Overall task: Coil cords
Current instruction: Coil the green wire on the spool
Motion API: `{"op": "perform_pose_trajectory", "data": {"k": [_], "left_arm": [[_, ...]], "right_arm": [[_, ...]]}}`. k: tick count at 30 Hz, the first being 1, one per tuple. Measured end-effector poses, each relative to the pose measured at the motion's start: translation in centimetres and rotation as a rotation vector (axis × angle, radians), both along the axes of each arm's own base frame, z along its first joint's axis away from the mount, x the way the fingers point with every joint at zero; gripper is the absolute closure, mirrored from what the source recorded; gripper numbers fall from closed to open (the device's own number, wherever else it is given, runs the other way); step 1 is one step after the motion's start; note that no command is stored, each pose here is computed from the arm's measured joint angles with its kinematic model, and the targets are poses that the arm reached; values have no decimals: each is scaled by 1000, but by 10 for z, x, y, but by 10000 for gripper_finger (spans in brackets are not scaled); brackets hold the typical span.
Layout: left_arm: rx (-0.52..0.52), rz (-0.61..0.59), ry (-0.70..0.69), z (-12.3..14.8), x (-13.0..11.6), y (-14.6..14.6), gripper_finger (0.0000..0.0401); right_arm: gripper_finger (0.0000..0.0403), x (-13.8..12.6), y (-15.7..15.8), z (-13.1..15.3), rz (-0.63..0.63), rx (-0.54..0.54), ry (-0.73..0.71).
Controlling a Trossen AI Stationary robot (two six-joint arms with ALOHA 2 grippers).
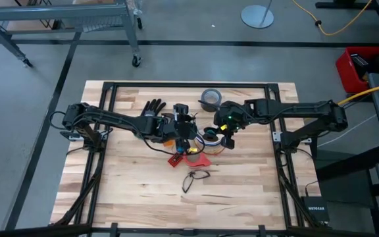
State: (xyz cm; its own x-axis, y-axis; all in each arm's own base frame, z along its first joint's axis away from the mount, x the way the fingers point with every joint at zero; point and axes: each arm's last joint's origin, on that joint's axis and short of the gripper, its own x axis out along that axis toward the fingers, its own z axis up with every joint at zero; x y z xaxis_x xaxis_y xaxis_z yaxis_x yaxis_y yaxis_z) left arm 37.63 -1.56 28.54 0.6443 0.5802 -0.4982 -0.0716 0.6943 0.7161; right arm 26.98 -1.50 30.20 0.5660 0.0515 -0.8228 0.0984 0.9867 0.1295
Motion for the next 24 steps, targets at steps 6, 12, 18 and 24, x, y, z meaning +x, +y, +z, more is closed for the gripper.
{"op": "perform_pose_trajectory", "data": {"k": [6,12,18,24], "left_arm": [[0,-3,-4,0,0,-1,285],[-19,-29,-1,0,1,-2,324],[-49,-96,14,-1,1,-3,345],[-51,-98,5,0,2,-4,391]], "right_arm": [[398,0,0,0,-1,-2,-1],[398,0,0,0,-4,-6,-4],[398,0,0,0,-5,-6,-4],[398,0,0,0,-5,-6,-3]]}}
